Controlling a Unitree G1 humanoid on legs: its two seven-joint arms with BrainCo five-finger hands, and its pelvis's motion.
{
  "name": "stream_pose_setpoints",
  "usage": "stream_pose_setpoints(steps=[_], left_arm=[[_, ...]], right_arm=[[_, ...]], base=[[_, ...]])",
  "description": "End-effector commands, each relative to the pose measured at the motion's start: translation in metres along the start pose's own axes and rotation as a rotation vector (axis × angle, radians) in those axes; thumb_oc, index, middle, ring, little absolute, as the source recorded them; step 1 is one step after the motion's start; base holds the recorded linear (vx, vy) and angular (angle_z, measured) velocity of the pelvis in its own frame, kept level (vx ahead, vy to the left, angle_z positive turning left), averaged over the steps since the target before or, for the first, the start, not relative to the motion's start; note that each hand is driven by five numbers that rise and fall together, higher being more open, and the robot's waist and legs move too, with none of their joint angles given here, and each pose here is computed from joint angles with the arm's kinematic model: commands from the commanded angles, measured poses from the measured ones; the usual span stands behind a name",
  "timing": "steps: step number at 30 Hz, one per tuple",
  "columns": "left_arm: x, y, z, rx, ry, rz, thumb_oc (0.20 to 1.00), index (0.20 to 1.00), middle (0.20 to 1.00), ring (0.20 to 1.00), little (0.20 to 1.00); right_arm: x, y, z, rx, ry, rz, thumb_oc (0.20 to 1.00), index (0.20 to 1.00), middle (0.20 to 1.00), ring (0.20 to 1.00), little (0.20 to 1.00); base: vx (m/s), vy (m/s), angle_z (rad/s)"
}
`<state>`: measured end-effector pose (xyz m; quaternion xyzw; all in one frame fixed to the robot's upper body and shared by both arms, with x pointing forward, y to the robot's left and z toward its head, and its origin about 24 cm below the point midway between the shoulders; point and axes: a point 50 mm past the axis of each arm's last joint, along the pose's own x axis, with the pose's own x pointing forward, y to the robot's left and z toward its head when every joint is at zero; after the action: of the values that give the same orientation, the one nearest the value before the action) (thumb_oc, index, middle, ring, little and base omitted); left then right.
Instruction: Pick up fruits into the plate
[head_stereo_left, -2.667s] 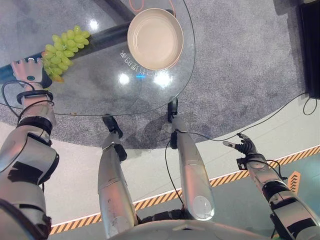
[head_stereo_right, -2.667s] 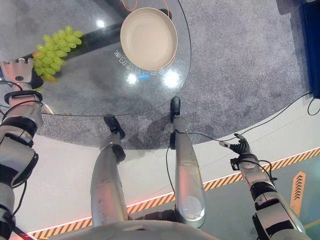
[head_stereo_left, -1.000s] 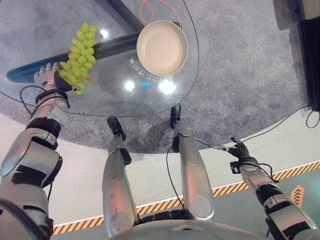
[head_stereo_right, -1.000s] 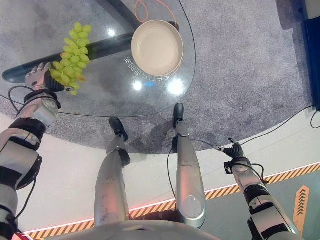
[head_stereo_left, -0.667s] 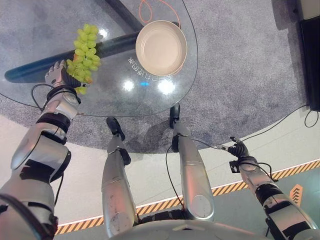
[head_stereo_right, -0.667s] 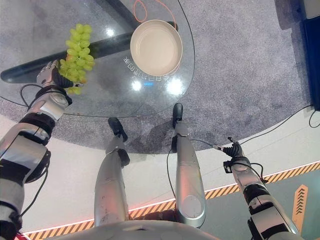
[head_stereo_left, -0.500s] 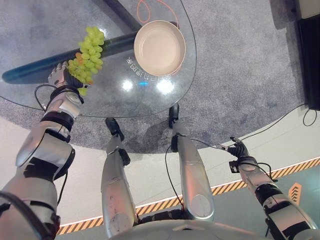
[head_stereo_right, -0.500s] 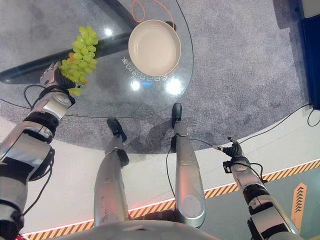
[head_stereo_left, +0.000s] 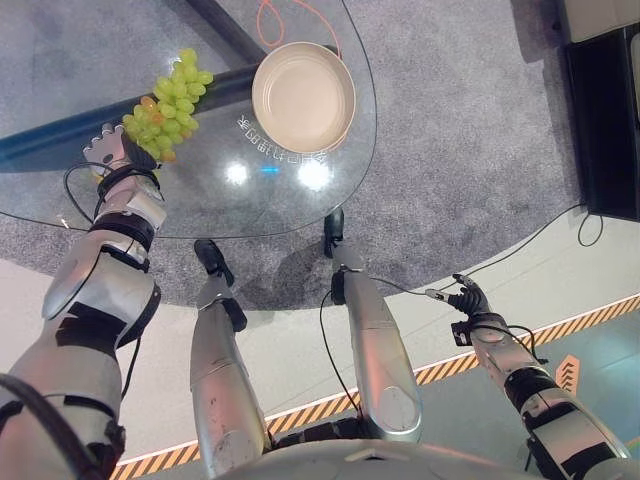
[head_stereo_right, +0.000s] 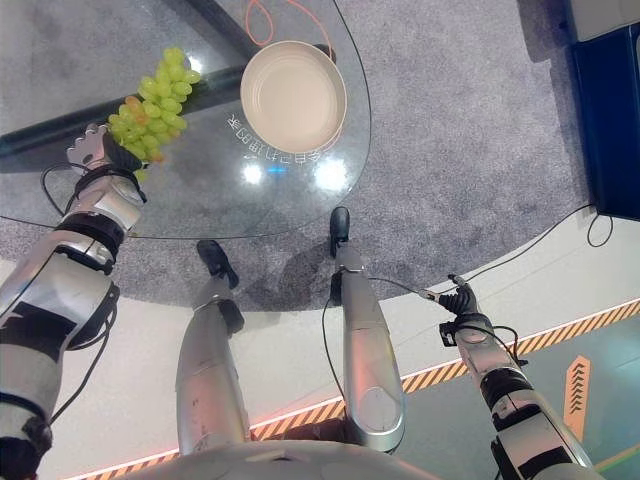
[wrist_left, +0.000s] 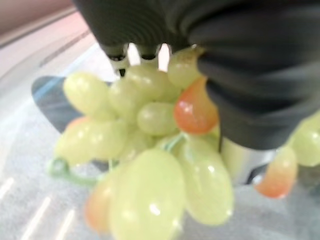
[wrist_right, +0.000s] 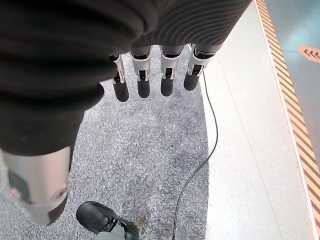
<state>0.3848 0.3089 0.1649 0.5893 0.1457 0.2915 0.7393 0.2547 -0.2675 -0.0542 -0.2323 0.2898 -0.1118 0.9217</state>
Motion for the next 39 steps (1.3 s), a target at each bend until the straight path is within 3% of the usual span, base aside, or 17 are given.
stream_pose_setpoints(steps=[1,15,29,39], left_arm=[[-0.004,-0.013,-0.009,0.159,0.013,-0.036,0.2,0.2,0.2,0.2,0.2],[0.001,-0.001,-0.034,0.203,0.048,0.08,0.2,0.2,0.2,0.2,0.2],[0.008,0.058,-0.031,-0.176,-0.082,0.491,0.2,0.2,0.2,0.2,0.2],[-0.001,0.078,-0.013,-0.347,-0.193,0.653,0.2,0.2,0.2,0.2,0.2]], right_arm=[[-0.006,0.001,-0.013,0.02,0.019,-0.01,1.0,1.0,1.0,1.0,1.0],[-0.007,0.001,-0.008,0.048,-0.021,-0.025,1.0,1.0,1.0,1.0,1.0],[-0.012,-0.003,-0.007,0.062,-0.063,-0.073,1.0,1.0,1.0,1.0,1.0],[-0.012,-0.004,-0.01,0.041,-0.049,-0.074,1.0,1.0,1.0,1.0,1.0]], base=[[-0.02,-0.006,-0.04],[0.0,0.0,0.0],[-0.02,0.025,0.01],[0.0,0.038,0.04]])
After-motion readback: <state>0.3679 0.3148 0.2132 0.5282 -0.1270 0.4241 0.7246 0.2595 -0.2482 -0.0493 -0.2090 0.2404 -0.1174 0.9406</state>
